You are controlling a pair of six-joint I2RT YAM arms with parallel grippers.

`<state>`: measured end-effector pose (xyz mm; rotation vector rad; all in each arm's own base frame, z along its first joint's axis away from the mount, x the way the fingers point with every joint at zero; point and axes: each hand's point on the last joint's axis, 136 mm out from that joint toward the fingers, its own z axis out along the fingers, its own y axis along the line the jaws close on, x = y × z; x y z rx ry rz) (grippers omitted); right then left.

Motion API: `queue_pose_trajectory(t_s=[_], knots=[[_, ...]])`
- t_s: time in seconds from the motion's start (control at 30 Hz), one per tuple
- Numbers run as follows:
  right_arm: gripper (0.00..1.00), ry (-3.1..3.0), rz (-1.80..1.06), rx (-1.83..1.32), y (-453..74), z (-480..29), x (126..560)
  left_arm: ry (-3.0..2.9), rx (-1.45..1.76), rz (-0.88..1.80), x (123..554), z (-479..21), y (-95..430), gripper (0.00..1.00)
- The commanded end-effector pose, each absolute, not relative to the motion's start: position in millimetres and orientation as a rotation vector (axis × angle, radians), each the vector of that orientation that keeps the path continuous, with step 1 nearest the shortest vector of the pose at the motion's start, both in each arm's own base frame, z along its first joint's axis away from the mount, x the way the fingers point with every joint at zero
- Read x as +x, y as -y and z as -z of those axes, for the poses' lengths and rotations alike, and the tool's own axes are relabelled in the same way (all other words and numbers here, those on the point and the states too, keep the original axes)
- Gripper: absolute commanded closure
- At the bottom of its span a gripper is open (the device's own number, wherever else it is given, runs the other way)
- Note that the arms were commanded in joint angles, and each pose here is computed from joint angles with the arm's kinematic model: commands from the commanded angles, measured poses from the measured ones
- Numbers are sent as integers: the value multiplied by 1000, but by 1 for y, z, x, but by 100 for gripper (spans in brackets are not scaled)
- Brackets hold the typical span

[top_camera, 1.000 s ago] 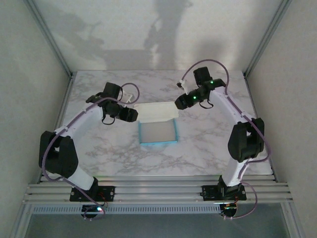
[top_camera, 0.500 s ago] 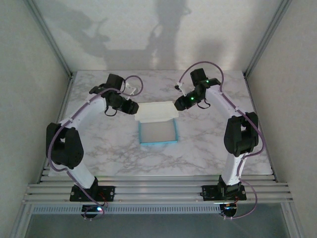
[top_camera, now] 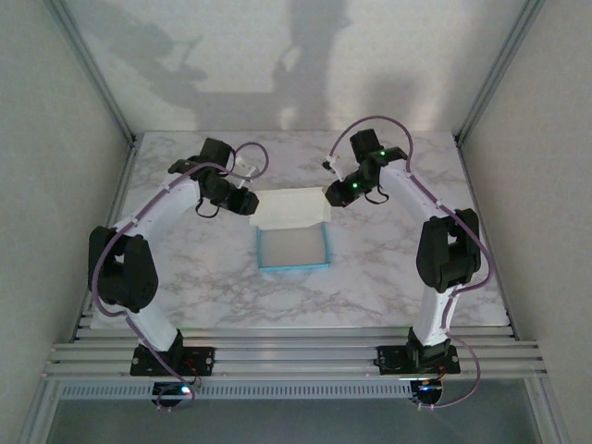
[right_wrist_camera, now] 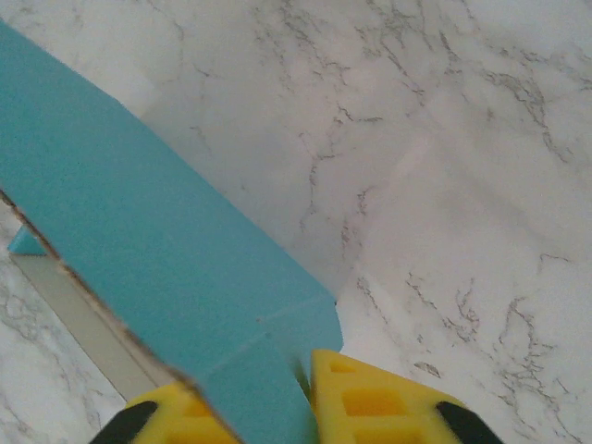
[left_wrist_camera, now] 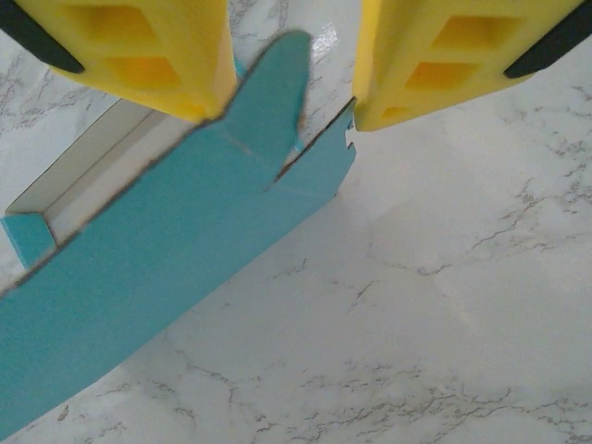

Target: Fold the paper box

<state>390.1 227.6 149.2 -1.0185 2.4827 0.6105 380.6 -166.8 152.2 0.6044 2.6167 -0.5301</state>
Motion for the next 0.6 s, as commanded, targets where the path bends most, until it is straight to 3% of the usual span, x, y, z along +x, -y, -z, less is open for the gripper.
queue_pose_trajectory(t_s=[0.0,0.07,0.57], knots=[[88,-2505,-585,-990,-226,-146,388,-2636,597,553,377,-156,167,66],[88,-2508,-575,-976,-225,-146,388,-2644,584,550,376,-155,166,71],[89,-2494,-504,-1002,-226,-148,379,-2627,606,608,376,-163,175,78]])
